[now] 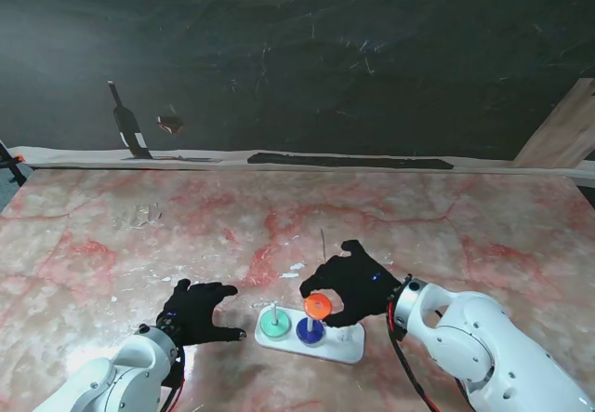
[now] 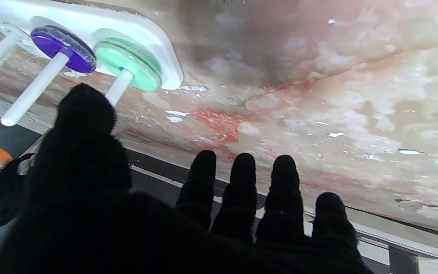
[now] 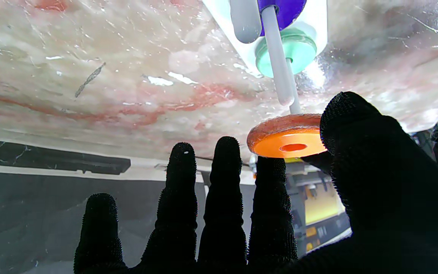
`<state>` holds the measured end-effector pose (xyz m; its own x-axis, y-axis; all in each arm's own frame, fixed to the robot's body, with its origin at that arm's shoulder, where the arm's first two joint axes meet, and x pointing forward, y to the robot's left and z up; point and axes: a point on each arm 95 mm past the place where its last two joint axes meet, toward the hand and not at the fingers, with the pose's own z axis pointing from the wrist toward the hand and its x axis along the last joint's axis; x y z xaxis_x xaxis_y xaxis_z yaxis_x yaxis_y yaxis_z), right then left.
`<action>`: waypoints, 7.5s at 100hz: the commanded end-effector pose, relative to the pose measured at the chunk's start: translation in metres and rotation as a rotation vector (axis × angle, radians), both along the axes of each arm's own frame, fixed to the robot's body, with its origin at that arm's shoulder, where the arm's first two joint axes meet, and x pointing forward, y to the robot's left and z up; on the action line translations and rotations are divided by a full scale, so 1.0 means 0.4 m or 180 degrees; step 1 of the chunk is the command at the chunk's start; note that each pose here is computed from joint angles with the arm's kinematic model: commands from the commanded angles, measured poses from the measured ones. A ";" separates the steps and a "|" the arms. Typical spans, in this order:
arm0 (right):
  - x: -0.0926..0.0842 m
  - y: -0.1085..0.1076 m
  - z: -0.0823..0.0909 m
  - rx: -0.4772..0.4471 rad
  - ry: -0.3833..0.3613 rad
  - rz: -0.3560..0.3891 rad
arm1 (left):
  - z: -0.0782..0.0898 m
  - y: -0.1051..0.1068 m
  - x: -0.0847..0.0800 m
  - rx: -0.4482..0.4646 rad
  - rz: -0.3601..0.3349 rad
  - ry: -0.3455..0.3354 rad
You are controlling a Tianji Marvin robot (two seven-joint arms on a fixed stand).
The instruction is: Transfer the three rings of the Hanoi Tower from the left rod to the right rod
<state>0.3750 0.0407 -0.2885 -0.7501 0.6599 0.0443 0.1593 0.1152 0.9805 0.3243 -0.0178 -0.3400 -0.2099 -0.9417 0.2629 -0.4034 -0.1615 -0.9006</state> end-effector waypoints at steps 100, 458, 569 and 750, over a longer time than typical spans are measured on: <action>0.021 0.034 -0.050 -0.0242 0.0078 0.0185 | 0.000 -0.005 -0.003 -0.0008 -0.0020 0.0013; -0.096 -0.083 -0.027 0.1137 0.0581 -0.1921 | -0.142 -0.137 0.096 -0.0097 -0.0907 -0.0172; -0.090 -0.082 -0.031 0.1189 0.0627 -0.1937 | -0.151 -0.121 0.086 0.0378 -0.0612 -0.0228; -0.085 -0.084 -0.036 0.1292 0.0724 -0.1928 | -0.161 -0.136 0.080 0.0332 -0.0703 -0.0271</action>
